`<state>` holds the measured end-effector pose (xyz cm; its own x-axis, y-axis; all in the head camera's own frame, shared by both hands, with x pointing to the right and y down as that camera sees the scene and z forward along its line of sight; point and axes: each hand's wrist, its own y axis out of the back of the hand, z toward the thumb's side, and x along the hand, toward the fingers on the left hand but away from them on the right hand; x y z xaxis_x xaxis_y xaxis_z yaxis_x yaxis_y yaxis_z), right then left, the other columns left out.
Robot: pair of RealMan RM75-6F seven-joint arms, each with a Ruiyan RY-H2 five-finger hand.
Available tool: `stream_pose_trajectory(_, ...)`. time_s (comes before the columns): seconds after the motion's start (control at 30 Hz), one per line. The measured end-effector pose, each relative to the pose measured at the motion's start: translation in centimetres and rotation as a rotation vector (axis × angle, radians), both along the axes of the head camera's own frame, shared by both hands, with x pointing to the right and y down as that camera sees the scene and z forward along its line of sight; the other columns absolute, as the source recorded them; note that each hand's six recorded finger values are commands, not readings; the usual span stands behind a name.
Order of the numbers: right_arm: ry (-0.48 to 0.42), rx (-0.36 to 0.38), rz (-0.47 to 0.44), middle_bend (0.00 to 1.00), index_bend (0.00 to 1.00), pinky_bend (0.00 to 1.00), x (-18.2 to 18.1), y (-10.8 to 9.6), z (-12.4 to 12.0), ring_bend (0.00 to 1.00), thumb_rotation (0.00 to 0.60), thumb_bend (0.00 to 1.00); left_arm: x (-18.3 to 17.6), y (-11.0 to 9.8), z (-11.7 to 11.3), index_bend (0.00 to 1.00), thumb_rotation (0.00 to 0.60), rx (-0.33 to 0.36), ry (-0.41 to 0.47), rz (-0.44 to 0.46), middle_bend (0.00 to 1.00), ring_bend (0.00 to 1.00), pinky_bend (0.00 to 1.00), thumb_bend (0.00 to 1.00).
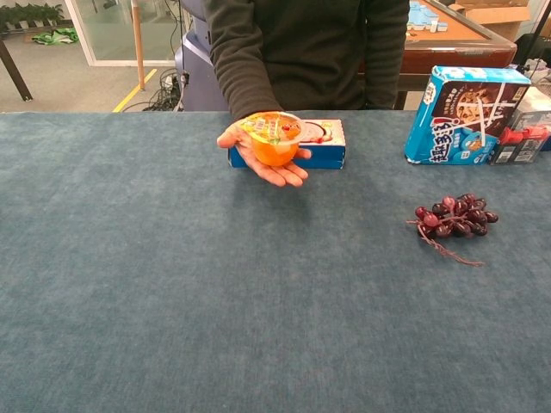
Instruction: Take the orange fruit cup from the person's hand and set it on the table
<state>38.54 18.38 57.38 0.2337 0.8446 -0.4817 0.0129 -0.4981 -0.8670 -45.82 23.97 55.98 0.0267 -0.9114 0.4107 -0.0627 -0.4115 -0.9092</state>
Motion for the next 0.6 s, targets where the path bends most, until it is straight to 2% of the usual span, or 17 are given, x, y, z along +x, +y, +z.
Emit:
stream_pose_trajectory(0.23, -0.055, -0.053, -0.118, 0.25, 0.15, 0.30, -5.0, -3.0, 1.5, 0.20, 0.600, 0.29, -0.1, 0.2, 0.0, 0.27, 0.600, 0.000, -0.003, -0.001, 0.22, 0.18, 0.25, 0.20)
stream_pose_trajectory(0.37, -0.098, -0.090, -0.156, 0.22, 0.12, 0.29, -7.7, -4.7, 2.4, 0.17, 0.600, 0.27, -0.2, 0.3, 0.0, 0.28, 0.600, -0.003, -0.005, -0.005, 0.22, 0.18, 0.25, 0.20)
stream_pose_trajectory(0.6, -0.156, -0.108, -0.210, 0.20, 0.08, 0.25, -12.7, -7.6, 3.3, 0.12, 0.600, 0.24, -0.3, 0.3, 0.0, 0.27, 0.600, 0.000, -0.006, -0.008, 0.22, 0.18, 0.25, 0.20)
